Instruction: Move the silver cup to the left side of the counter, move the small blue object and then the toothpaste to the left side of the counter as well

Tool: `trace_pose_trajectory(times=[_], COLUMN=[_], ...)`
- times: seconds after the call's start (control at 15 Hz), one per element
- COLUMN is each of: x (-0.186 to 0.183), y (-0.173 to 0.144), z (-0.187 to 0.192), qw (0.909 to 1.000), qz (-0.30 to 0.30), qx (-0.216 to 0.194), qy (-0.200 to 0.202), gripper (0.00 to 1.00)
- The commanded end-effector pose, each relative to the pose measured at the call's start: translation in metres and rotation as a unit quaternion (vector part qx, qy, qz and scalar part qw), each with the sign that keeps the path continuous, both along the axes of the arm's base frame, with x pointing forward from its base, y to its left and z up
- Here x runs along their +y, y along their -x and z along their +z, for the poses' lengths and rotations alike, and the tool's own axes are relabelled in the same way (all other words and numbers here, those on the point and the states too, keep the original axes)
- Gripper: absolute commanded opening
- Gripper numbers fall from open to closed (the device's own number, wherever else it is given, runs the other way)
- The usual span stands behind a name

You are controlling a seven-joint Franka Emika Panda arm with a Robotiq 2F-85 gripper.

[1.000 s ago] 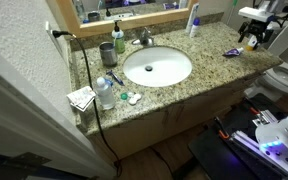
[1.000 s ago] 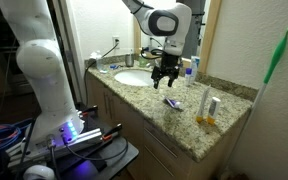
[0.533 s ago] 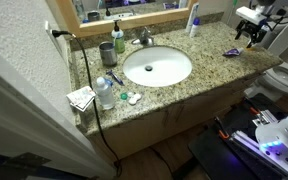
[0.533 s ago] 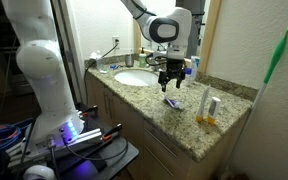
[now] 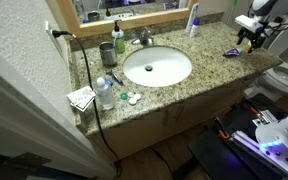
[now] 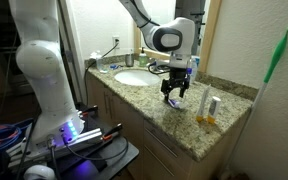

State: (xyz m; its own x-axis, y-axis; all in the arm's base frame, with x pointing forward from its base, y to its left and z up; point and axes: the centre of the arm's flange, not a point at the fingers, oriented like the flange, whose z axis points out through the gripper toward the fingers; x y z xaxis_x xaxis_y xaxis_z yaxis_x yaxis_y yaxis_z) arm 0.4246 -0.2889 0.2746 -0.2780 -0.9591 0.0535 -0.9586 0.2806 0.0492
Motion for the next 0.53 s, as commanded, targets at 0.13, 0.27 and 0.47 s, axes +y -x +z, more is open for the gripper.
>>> trace_pose_trajectory(times=[0.13,0.27,0.47], x=[0.0013,0.0013,0.0039], y=[-0.0016,-0.0021,-0.0023], z=[-0.0004,0.0001,0.0002], qw=[0.9997,0.9994,0.9986], qz=[-0.015,-0.022,-0.038], qx=[-0.018,-0.027,-0.026], qy=[-0.001,0.0,-0.028], gripper=[1.0,1.0,1.0])
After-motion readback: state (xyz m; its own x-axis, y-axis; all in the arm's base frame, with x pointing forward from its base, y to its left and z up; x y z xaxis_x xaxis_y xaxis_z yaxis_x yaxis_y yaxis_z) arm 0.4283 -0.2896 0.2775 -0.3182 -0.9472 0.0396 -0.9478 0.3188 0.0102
